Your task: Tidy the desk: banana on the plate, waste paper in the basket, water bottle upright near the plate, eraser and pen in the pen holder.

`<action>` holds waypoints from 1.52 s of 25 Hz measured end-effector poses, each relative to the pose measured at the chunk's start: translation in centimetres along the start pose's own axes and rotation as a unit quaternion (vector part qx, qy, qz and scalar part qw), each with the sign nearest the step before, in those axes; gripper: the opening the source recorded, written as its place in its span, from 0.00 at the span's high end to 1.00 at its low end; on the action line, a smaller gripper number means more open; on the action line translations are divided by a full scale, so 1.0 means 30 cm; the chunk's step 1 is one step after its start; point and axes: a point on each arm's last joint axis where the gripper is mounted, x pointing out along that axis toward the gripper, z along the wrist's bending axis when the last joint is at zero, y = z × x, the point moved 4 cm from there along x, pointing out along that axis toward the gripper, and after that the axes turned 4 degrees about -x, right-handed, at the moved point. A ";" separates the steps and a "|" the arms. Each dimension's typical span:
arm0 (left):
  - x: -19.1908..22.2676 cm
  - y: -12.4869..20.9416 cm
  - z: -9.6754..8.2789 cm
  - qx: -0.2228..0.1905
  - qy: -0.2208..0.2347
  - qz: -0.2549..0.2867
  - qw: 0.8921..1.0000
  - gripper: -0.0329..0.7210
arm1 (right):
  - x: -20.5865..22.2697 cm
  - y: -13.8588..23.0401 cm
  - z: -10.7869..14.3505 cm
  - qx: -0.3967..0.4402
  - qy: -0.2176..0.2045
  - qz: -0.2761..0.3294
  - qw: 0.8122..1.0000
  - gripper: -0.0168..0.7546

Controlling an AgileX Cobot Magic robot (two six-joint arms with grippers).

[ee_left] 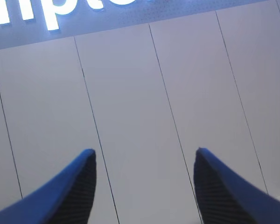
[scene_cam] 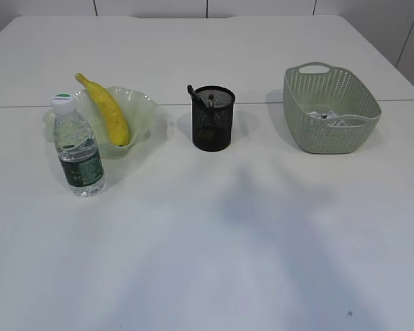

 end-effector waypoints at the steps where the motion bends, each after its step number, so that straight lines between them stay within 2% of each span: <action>1: 0.000 0.000 0.000 0.000 0.000 0.000 1.000 0.34 | -0.013 0.006 -0.002 0.001 0.000 -0.003 1.000 0.40; 7: 0.000 0.000 0.000 0.001 0.000 0.000 1.000 0.34 | -0.084 0.049 -0.006 -0.006 -0.004 -0.013 1.000 0.40; 14: 0.000 0.000 0.000 0.025 0.000 0.000 1.000 0.34 | -0.168 0.135 0.013 -0.007 -0.029 -0.016 0.999 0.40; 25: -0.002 -0.002 0.001 0.034 0.000 -0.001 0.999 0.34 | -0.267 0.241 0.012 -0.004 -0.031 -0.022 0.999 0.40; 38: -0.002 -0.002 0.000 0.035 0.000 -0.001 0.999 0.34 | -0.382 0.368 0.041 0.009 -0.073 0.009 0.997 0.45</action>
